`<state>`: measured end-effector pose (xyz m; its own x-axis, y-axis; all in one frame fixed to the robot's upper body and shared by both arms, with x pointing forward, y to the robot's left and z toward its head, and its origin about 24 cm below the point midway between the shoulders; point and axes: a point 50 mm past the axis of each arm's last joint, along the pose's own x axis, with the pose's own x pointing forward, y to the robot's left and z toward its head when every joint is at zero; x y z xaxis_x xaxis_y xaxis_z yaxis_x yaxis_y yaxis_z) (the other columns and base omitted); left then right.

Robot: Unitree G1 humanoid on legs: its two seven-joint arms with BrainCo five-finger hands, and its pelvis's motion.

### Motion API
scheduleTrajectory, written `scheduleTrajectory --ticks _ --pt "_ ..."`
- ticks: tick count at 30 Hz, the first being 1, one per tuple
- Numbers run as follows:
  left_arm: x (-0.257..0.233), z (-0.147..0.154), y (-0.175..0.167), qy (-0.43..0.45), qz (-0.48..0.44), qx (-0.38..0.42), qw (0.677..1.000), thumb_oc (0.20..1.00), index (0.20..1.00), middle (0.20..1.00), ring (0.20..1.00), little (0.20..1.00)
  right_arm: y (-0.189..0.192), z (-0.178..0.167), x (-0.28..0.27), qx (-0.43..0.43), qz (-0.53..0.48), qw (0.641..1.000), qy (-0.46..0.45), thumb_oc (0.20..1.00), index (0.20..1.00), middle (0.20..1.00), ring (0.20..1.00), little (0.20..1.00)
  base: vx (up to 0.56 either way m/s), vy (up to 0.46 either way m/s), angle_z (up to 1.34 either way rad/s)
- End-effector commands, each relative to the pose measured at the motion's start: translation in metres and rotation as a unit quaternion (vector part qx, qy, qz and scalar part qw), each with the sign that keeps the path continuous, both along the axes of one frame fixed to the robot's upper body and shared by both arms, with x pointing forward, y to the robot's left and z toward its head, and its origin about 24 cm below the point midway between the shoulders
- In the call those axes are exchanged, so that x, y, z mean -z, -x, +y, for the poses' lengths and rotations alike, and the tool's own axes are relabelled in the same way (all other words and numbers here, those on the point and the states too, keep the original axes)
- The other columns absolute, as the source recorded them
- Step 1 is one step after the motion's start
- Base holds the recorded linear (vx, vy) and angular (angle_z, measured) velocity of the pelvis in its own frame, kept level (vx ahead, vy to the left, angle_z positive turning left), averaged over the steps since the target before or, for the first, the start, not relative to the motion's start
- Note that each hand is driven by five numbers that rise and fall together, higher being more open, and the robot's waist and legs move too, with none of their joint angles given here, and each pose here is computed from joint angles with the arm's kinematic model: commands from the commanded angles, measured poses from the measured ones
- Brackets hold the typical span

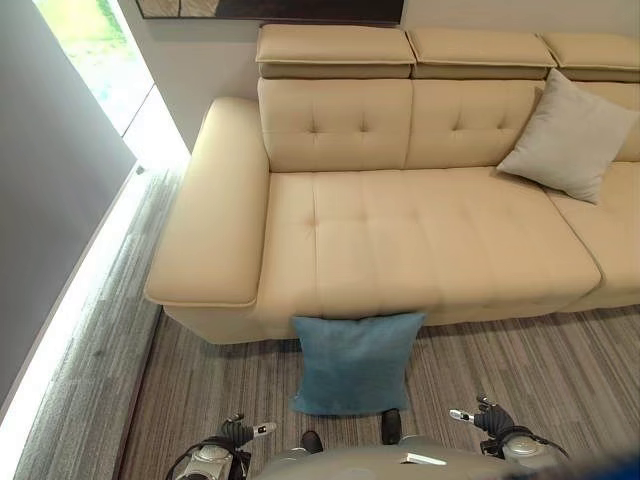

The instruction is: Pick up all the scattered cushions and arrange them neatly on the sofa.

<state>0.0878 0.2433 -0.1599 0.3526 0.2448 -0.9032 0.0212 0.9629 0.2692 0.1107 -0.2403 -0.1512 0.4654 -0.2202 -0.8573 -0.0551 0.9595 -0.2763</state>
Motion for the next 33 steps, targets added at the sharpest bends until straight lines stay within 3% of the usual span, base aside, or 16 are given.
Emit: scheduleTrajectory --ticks 1,22,26,28,33 --pt "-0.007 -0.003 -0.027 0.014 -0.052 -0.025 0.998 1.0 1.0 1.0 1.0 1.0 -0.026 -0.015 -0.014 0.012 -0.053 0.998 0.018 1.0 1.0 1.0 1.0 1.0 -0.02 -0.03 0.11" --pt "-0.011 0.001 -0.038 0.011 -0.079 -0.048 0.996 1.0 1.0 1.0 1.0 1.0 -0.033 -0.019 -0.019 0.011 -0.072 0.997 0.028 1.0 1.0 1.0 1.0 1.0 -0.03 -0.014 -0.09" --pt "-0.033 0.005 -0.08 0.006 -0.172 -0.069 0.983 1.0 1.0 1.0 1.0 1.0 -0.05 -0.02 -0.028 0.051 -0.119 0.991 0.032 1.0 1.0 1.0 1.0 1.0 -0.24 -0.045 0.1" --pt "-0.066 0.005 -0.129 -0.007 -0.279 -0.069 0.958 1.0 1.0 1.0 1.0 1.0 -0.079 -0.019 -0.047 0.068 -0.187 0.979 0.049 1.0 1.0 1.0 1.0 1.0 -0.43 -0.123 0.35" --pt "-0.123 -0.006 -0.192 0.013 -0.411 -0.053 0.91 1.0 1.0 1.0 1.0 1.0 -0.145 -0.03 -0.11 0.052 -0.333 0.935 0.109 1.0 1.0 1.0 1.0 1.0 -0.27 -0.084 0.24"
